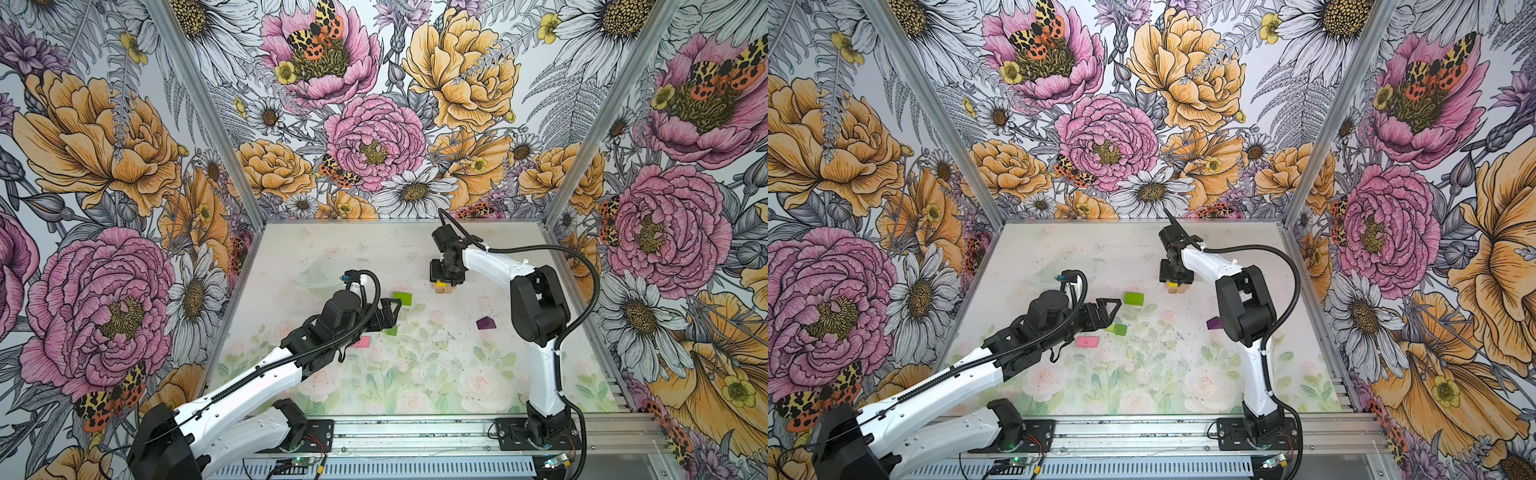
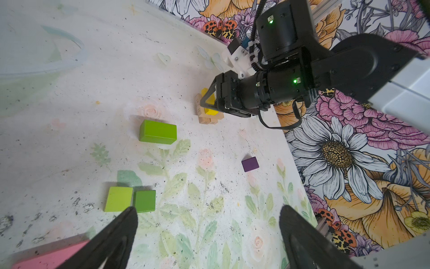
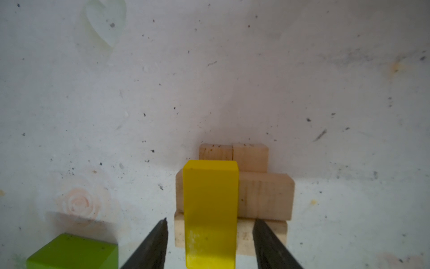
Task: Build the wood block tower
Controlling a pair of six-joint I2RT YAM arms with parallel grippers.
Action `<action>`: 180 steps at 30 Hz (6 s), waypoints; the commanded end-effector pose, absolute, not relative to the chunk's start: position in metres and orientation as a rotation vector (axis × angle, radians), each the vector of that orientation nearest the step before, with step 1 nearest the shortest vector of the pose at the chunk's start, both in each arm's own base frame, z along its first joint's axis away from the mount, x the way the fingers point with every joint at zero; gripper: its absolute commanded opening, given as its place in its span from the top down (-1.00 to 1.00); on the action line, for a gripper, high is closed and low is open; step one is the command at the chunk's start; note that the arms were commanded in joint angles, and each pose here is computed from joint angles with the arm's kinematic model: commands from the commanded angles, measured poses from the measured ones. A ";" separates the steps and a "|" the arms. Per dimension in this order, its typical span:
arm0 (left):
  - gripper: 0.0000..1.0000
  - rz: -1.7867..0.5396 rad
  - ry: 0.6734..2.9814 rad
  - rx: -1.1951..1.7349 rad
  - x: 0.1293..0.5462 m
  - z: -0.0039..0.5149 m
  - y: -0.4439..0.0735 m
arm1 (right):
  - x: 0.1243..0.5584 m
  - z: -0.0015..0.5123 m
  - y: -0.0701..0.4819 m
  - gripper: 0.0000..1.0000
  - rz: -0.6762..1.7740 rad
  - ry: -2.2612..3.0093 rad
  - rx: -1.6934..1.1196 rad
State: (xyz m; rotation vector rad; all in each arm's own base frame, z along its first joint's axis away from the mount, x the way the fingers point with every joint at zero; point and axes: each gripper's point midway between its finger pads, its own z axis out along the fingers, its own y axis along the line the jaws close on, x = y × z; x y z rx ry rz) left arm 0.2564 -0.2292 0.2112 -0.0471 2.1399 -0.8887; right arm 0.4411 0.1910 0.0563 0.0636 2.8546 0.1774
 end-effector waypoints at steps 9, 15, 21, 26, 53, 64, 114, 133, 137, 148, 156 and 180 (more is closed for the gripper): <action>-0.95 -0.880 2.111 -0.072 0.241 0.217 -0.207 | 0.423 0.132 0.177 -0.23 0.215 2.724 0.063; -0.95 -0.859 2.125 -0.081 0.224 0.209 -0.194 | 0.393 0.141 0.172 -0.23 0.218 2.718 0.050; -0.95 -0.832 2.153 -0.084 0.207 0.189 -0.186 | 0.358 0.140 0.177 -0.22 0.215 2.727 0.003; -0.95 -0.854 2.164 -0.125 0.187 0.172 -0.179 | 0.329 0.140 0.188 -0.21 0.243 2.718 -0.045; -0.75 -0.695 2.267 -0.399 0.174 0.106 -0.128 | 0.309 0.145 0.248 -0.13 0.431 2.656 -0.261; -0.82 -0.542 2.482 -0.318 0.202 0.079 -0.136 | 0.311 0.154 0.227 -0.28 0.507 2.650 -0.216; -0.69 -0.503 2.658 0.037 0.253 0.048 -0.230 | 0.303 0.165 0.148 -0.54 0.552 2.615 -0.034; -0.62 -0.662 2.584 0.290 0.253 0.075 -0.344 | 0.277 0.154 0.123 -0.53 0.482 2.650 0.045; -0.64 -0.643 2.532 0.259 0.252 0.099 -0.328 | 0.275 0.156 0.121 -0.53 0.472 2.652 0.051; -0.80 -0.600 2.384 0.080 0.220 0.165 -0.226 | 0.268 0.143 0.145 -0.39 0.436 2.714 -0.024; -0.97 -0.738 2.358 -0.038 0.174 0.180 -0.178 | 0.265 0.133 0.182 -0.35 0.402 2.742 -0.119; -0.98 -0.758 2.284 -0.082 0.157 0.175 -0.145 | 0.238 0.062 0.302 -0.17 0.280 2.856 -0.443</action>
